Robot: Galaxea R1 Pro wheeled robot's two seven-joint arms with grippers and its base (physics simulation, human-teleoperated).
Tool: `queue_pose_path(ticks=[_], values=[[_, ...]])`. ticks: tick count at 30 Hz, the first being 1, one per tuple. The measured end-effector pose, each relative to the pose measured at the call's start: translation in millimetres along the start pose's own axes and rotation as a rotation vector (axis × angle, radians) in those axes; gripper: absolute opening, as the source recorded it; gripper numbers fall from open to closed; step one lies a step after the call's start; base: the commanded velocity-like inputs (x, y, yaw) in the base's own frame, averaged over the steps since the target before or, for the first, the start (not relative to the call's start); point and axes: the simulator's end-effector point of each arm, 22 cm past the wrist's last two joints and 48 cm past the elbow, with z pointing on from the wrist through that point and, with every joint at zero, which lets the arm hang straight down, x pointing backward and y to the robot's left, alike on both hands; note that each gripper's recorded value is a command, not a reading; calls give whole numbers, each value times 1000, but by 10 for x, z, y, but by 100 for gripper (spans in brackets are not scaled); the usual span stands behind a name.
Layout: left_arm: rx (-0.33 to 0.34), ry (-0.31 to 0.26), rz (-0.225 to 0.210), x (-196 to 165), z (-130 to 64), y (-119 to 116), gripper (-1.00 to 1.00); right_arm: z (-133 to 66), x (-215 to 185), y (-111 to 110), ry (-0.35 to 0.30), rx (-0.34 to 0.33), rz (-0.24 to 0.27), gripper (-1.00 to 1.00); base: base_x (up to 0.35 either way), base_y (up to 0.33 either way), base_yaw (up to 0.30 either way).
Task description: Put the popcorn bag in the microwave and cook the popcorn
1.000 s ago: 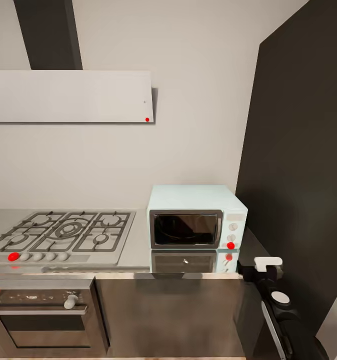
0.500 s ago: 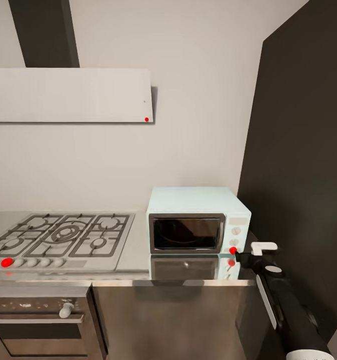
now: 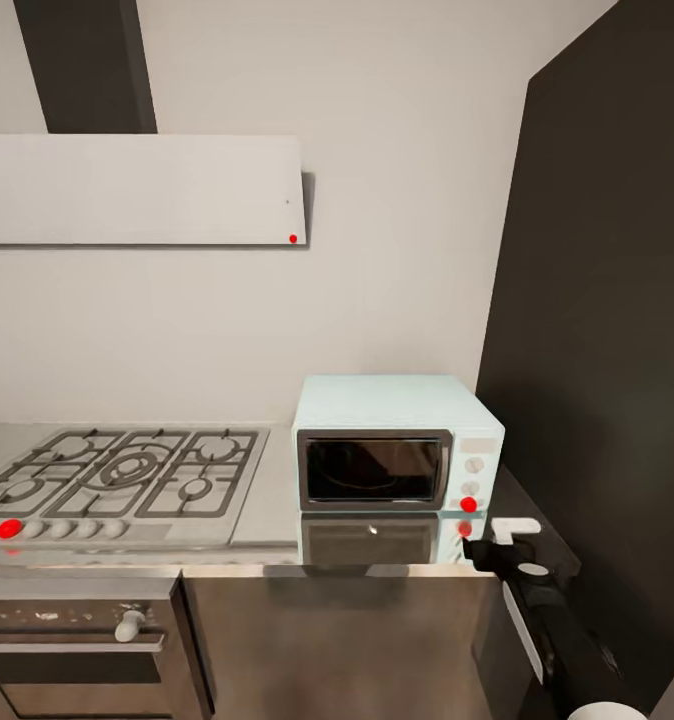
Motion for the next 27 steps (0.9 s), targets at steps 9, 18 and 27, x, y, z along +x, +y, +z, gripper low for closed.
queue_pose_path(ticks=[9,18,27], values=[[0,0,0,0,0,0,100,21,74,18,11,-4,0,100,268,0,0],[0,0,1,-2,1,0,100,64,31,59,-65,-14,-2,100,14,0,0],[0,0,0,0,1,0,100,72,56,65,-63,-15,-2,-100,0,0,0]])
